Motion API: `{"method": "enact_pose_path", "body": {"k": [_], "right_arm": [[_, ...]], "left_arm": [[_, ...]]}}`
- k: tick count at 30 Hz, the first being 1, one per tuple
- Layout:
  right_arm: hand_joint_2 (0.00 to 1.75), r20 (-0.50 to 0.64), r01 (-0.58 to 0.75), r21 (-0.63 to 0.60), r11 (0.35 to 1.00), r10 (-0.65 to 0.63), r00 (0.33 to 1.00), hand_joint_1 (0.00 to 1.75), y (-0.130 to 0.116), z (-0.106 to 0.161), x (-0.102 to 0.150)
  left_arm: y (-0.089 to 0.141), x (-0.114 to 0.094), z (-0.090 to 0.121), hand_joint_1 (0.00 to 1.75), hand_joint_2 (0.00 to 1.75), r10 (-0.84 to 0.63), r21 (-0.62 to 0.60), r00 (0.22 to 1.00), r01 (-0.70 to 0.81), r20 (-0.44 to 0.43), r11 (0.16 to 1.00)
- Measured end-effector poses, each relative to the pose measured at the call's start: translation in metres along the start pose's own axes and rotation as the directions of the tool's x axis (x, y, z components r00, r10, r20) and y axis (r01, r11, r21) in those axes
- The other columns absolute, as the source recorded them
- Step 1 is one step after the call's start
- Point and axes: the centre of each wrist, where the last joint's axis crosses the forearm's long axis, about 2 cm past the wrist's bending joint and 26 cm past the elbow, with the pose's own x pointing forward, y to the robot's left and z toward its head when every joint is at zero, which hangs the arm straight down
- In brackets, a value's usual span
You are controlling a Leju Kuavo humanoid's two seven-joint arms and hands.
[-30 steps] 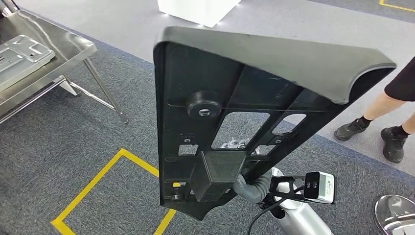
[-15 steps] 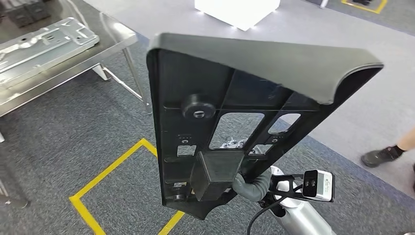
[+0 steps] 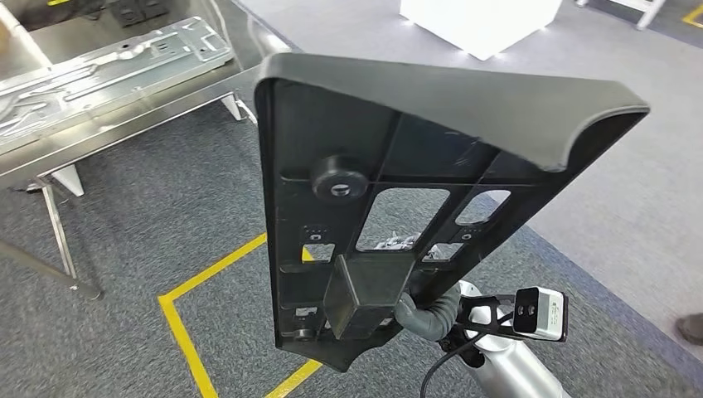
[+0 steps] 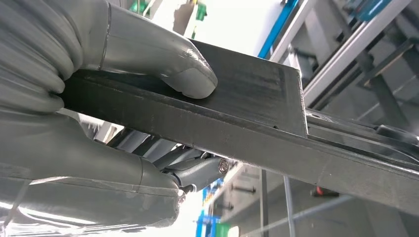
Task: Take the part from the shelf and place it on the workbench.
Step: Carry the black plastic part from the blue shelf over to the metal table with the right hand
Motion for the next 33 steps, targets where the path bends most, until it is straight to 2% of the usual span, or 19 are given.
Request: {"method": "enact_pose_path", "body": {"k": [22,33], "right_arm": [[1.75,-0.002,-0.003,0.011,1.0,0.003,1.0,1.75,-0.001,-0.006,0.002],[1.75,0.07,0.04,0.008,0.999,-0.04,0.997,1.75,0.005,-0.014,0.003]], "left_arm": [[-0.001,0.002,-0.001,0.0,1.75,0.03,0.008,1.0,-0.03,-0.004,1.0],[0.001,0.001,-0.001,0.0,1.75,0.036,0.002,0.999,-0.036,0.009,0.999]]}}
